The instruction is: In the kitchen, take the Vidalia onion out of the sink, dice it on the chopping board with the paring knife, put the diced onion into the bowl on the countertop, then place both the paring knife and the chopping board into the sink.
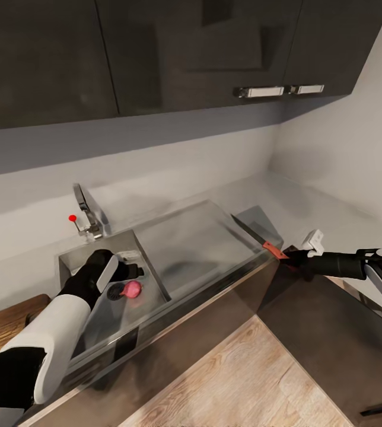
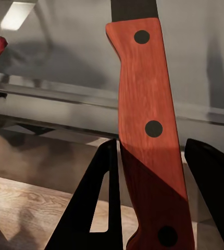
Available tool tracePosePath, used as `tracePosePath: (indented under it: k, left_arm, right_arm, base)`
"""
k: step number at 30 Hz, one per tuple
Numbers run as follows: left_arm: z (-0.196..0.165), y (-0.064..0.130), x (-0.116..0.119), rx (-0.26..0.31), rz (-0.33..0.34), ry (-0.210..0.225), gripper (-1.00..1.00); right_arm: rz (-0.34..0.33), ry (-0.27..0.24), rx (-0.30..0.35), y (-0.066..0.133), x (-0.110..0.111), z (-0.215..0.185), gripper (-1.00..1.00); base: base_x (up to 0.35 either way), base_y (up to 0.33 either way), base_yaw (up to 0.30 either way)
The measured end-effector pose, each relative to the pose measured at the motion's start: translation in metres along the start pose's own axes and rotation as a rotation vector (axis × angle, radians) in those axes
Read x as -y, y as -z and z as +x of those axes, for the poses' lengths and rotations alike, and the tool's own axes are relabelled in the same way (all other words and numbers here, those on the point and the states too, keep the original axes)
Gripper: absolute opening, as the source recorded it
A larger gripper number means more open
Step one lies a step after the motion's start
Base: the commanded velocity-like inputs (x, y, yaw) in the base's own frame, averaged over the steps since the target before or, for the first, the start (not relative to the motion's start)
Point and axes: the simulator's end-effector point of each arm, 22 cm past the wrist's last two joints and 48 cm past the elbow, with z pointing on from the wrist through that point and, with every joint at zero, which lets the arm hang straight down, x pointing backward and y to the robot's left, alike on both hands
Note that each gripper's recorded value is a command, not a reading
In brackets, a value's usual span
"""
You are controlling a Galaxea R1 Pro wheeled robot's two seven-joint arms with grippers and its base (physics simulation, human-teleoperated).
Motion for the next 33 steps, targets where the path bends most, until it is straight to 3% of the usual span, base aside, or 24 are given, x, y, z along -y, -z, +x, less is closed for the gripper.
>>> tracePosePath:
  k: [15,19,24,33]
  left_arm:
    - [0.002,-0.002,-0.012,-0.009,-0.071,-0.038,1.0]
    - [0.004,-0.004,-0.009,-0.014,-0.088,-0.09,1.0]
    - [0.01,-0.008,-0.001,-0.026,-0.117,-0.196,1.0]
    - [0.029,-0.022,-0.009,-0.075,-0.138,-0.216,1.0]
  right_arm:
    - [-0.003,-0.004,-0.004,-0.002,0.0,0.003,-1.0]
    - [-0.003,-0.005,-0.006,-0.003,0.001,0.004,-1.0]
    - [-0.005,-0.009,-0.01,-0.005,0.001,0.007,-1.0]
    - [-0.01,-0.017,-0.019,-0.01,0.002,0.013,-1.0]
  base:
    - [0.0,0.0,0.0]
    - [0.0,0.0,0.0]
    - [0.0,0.0,0.0]
    - [0.0,0.0,0.0]
